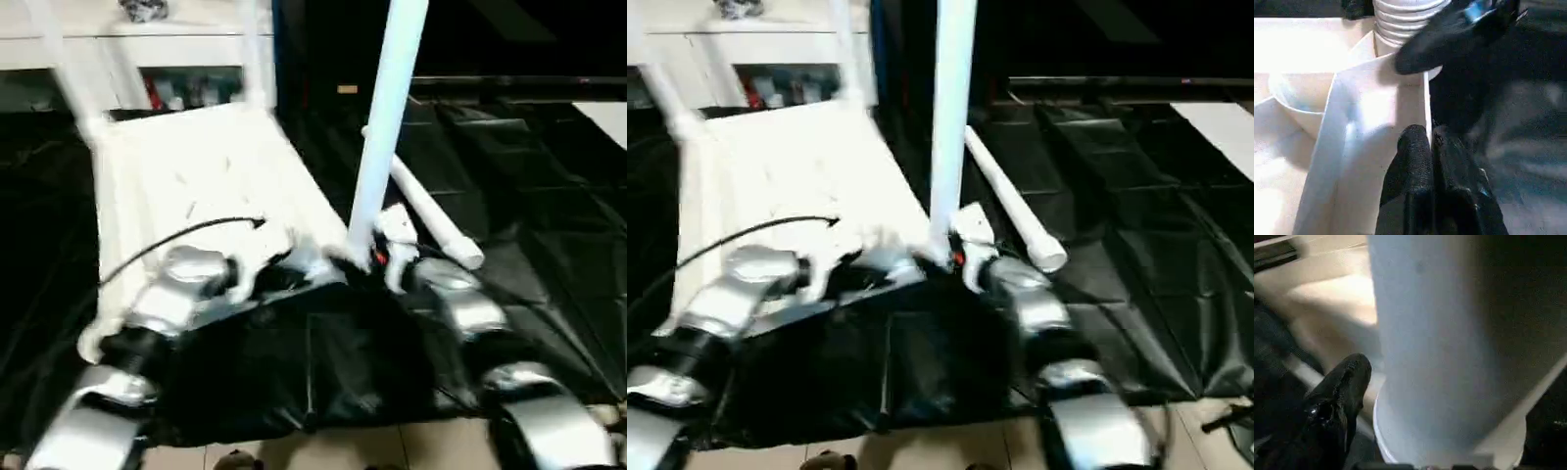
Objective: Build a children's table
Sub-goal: Rotate leg to tighten
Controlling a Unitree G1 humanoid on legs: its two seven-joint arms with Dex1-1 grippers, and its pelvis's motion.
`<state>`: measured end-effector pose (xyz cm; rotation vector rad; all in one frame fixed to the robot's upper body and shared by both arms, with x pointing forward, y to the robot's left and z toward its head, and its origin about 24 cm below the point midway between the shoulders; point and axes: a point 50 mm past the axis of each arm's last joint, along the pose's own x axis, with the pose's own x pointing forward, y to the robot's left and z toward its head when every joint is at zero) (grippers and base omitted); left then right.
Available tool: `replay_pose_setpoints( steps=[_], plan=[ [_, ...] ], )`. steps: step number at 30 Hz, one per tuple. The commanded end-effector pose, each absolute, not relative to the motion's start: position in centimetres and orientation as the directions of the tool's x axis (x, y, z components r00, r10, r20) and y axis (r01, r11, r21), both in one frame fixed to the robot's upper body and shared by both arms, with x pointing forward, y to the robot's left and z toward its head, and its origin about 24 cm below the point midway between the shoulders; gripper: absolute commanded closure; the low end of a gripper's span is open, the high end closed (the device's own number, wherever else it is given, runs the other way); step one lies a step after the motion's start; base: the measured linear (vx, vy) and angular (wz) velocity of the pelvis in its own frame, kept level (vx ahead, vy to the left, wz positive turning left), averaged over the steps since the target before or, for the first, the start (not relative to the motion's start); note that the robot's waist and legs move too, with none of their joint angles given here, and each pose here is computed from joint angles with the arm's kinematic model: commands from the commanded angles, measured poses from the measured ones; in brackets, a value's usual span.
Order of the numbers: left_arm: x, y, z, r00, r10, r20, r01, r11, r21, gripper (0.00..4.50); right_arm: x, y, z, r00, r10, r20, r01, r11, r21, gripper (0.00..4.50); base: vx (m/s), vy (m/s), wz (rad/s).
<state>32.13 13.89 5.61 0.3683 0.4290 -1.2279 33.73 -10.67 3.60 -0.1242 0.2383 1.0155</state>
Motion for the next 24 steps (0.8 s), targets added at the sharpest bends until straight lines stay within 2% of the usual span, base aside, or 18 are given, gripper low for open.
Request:
replay_pose_setpoints(
  steps=[1,2,3,5,7,10,11,15,17,20,22,24],
  plan=[
    [31.6,11.3,6.6,0.151,-0.884,-0.442,0.988,0.146,0.045,4.5,32.6,-8.5,3.4,0.337,0.898,-0.283,-0.936,0.352,0.0,0.61,0.0,0.0,0.0],
    [31.5,11.8,6.8,0.114,-0.89,-0.442,0.993,0.115,0.025,4.5,32.2,-9.1,3.5,0.251,0.919,-0.305,-0.963,0.268,0.013,0.61,0.0,0.0,0.0],
    [31.5,11.8,6.8,0.114,-0.89,-0.442,0.993,0.115,0.025,4.5,32.2,-9.1,3.5,0.251,0.919,-0.305,-0.963,0.268,0.013,0.61,0.0,0.0,0.0],
    [31.4,12.2,7.0,0.071,-0.895,-0.44,0.997,0.078,0.001,4.5,31.8,-9.6,3.6,0.159,0.931,-0.329,-0.983,0.179,0.03,0.61,0.0,0.0,0.0],
    [31.3,12.6,7.1,0.029,-0.895,-0.445,0.999,0.04,-0.015,4.5,31.2,-10.1,3.6,0.076,0.934,-0.35,-0.994,0.1,0.051,0.92,0.0,0.0,0.0],
    [31.1,13.0,7.2,-0.013,-0.891,-0.454,0.999,0.002,-0.032,4.5,30.8,-10.4,3.7,0.014,0.932,-0.363,-0.996,0.043,0.073,0.95,0.0,0.0,0.0],
    [30.9,13.4,7.2,-0.054,-0.877,-0.477,0.998,-0.037,-0.045,4.5,30.7,-10.5,3.7,-0.014,0.929,-0.369,-0.996,0.019,0.086,1.2,0.0,0.0,0.0],
    [30.9,13.7,7.1,-0.065,-0.87,-0.488,0.998,-0.045,-0.052,4.5,30.5,-10.4,3.7,-0.029,0.933,-0.358,-0.995,0.008,0.101,1.38,0.0,0.0,0.0],
    [30.8,13.8,7.0,-0.068,-0.869,-0.49,0.997,-0.047,-0.056,4.5,30.2,-10.2,3.6,-0.041,0.936,-0.349,-0.993,0.0,0.116,1.67,0.0,0.0,0.0],
    [30.8,13.8,6.9,-0.059,-0.872,-0.487,0.998,-0.037,-0.055,4.5,29.9,-10.1,3.4,-0.046,0.942,-0.331,-0.99,0.0,0.139,1.73,0.0,0.0,0.0],
    [31.0,13.7,6.9,-0.036,-0.878,-0.477,0.999,-0.012,-0.052,4.5,29.9,-10.0,3.3,-0.026,0.95,-0.31,-0.988,0.023,0.155,1.74,0.0,0.0,0.0],
    [31.4,13.3,6.8,0.024,-0.883,-0.47,0.999,0.043,-0.03,4.5,30.3,-9.6,3.2,0.064,0.957,-0.282,-0.981,0.112,0.16,1.75,0.0,0.0,0.0]
  ],
)
